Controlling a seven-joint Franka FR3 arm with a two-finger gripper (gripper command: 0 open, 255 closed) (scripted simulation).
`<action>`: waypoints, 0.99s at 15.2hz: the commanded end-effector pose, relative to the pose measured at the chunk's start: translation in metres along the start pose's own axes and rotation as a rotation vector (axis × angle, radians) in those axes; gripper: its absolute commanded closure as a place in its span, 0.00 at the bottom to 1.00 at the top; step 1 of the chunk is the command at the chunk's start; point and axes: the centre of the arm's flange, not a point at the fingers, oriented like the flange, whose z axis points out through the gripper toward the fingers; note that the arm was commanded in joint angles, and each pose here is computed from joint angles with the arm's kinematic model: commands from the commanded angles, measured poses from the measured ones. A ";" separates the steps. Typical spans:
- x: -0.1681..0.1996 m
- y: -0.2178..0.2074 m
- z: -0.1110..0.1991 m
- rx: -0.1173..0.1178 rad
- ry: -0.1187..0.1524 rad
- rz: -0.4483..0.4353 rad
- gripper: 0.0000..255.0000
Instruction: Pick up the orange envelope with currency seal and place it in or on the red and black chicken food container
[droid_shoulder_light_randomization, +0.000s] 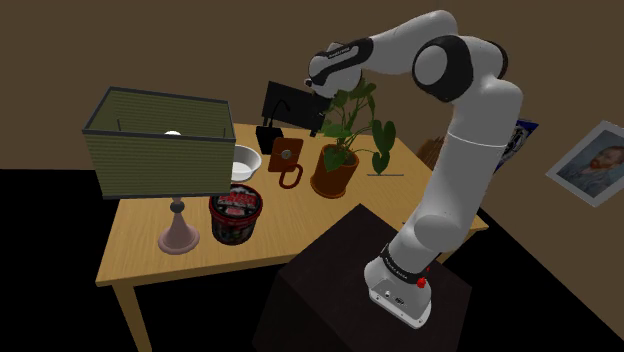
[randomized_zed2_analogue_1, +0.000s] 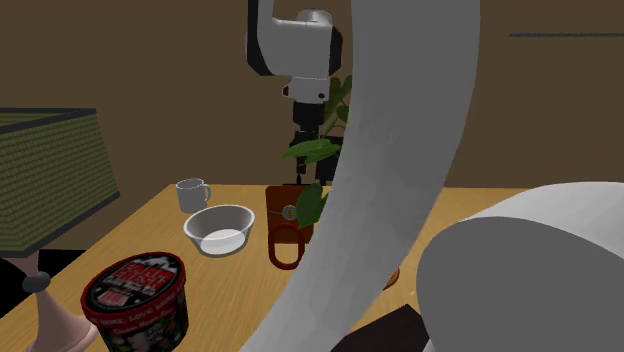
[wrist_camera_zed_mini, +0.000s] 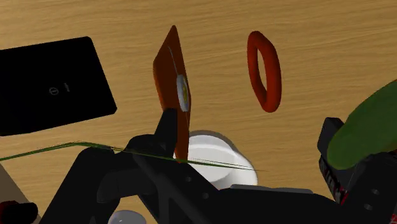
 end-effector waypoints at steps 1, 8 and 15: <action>0.008 0.020 0.024 0.003 -0.013 -0.054 0.00; 0.031 0.070 0.083 0.010 -0.049 -0.194 0.00; 0.029 0.069 0.117 0.010 -0.049 -0.194 0.00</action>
